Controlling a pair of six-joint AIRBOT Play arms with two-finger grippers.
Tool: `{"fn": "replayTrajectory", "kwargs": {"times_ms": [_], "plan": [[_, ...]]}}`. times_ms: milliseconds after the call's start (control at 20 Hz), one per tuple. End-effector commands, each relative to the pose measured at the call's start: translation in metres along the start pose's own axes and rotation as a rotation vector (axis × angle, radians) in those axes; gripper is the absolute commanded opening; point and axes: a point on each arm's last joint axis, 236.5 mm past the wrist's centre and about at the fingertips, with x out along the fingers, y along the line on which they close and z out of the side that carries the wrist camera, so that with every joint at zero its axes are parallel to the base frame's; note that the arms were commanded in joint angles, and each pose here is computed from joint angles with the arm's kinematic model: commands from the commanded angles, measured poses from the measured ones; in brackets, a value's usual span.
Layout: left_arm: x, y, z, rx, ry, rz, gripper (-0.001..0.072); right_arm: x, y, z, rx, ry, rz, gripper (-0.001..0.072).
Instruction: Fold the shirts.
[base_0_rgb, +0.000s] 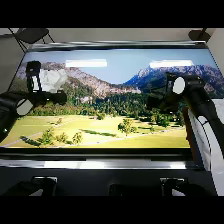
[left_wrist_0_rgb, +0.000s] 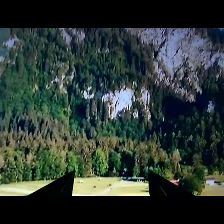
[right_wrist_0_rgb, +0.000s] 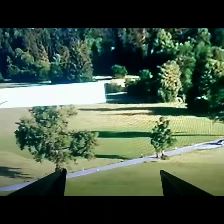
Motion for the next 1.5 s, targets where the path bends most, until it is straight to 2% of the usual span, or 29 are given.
{"fn": "replayTrajectory", "kwargs": {"times_ms": [0,50,100,150,250,300,400,500,650,800,950,1100,1250,1300,1350,1400,1450], "plan": [[0.0,0.0,0.073,-0.057,-0.286,-0.054,0.0544,0.0,0.001,0.006,-0.005,-0.027,0.002,0.0684],[0.008,0.024,0.082,-0.195,-0.287,-0.029,0.0549,0.0,0.002,0.009,-0.005,-0.038,0.006,0.0684],[0.019,0.057,0.084,-0.391,-0.259,0.002,0.0628,0.0,0.002,0.011,-0.005,-0.047,0.009,0.0684],[0.031,0.09,0.077,-0.584,-0.213,0.025,0.0671,0.0,0.003,0.013,-0.005,-0.055,0.011,0.0684],[0.055,0.146,0.052,-0.92,-0.117,0.02,0.0681,0.0,0.003,0.014,-0.005,-0.059,0.013,0.0684],[0.066,0.169,0.036,-1.04,-0.066,0.007,0.072,0.0,0.003,0.014,-0.005,-0.059,0.013,0.0684],[0.082,0.199,0.014,-1.193,0.006,-0.045,0.072,0.0,0.003,0.014,-0.005,-0.059,0.013,0.0683],[0.099,0.217,0.005,-1.272,0.014,-0.083,0.072,0.0,0.004,0.014,-0.004,-0.058,0.014,0.0682],[0.132,0.236,-0.006,-1.333,-0.014,-0.06,0.072,0.0,0.005,0.016,-0.003,-0.069,0.021,0.0682],[0.168,0.246,0.006,-1.442,-0.136,-0.101,0.072,-0.001,0.009,0.019,0.001,-0.08,0.039,0.0682],[0.191,0.247,0.029,-1.447,-0.234,-0.16,0.0719,-0.001,0.014,0.018,0.007,-0.076,0.058,0.0682],[0.215,0.23,0.061,-1.349,-0.23,-0.266,0.0719,-0.001,0.019,0.016,0.014,-0.069,0.082,0.0682],[0.235,0.228,0.067,-1.404,-0.214,-0.296,0.0716,-0.001,0.024,0.013,0.02,-0.056,0.101,0.0682],[0.239,0.228,0.063,-1.434,-0.203,-0.296,0.0699,-0.001,0.025,0.011,0.022,-0.047,0.106,0.0682],[0.242,0.225,0.059,-1.449,-0.182,-0.306,0.0496,-0.001,0.027,0.01,0.024,-0.042,0.114,0.0682],[0.243,0.222,0.056,-1.445,-0.157,-0.322,0.0216,-0.002,0.029,0.01,0.026,-0.041,0.121,0.0682],[0.242,0.216,0.053,-1.415,-0.134,-0.341,0.0107,-0.002,0.03,0.01,0.027,-0.04,0.125,0.0682]]}}
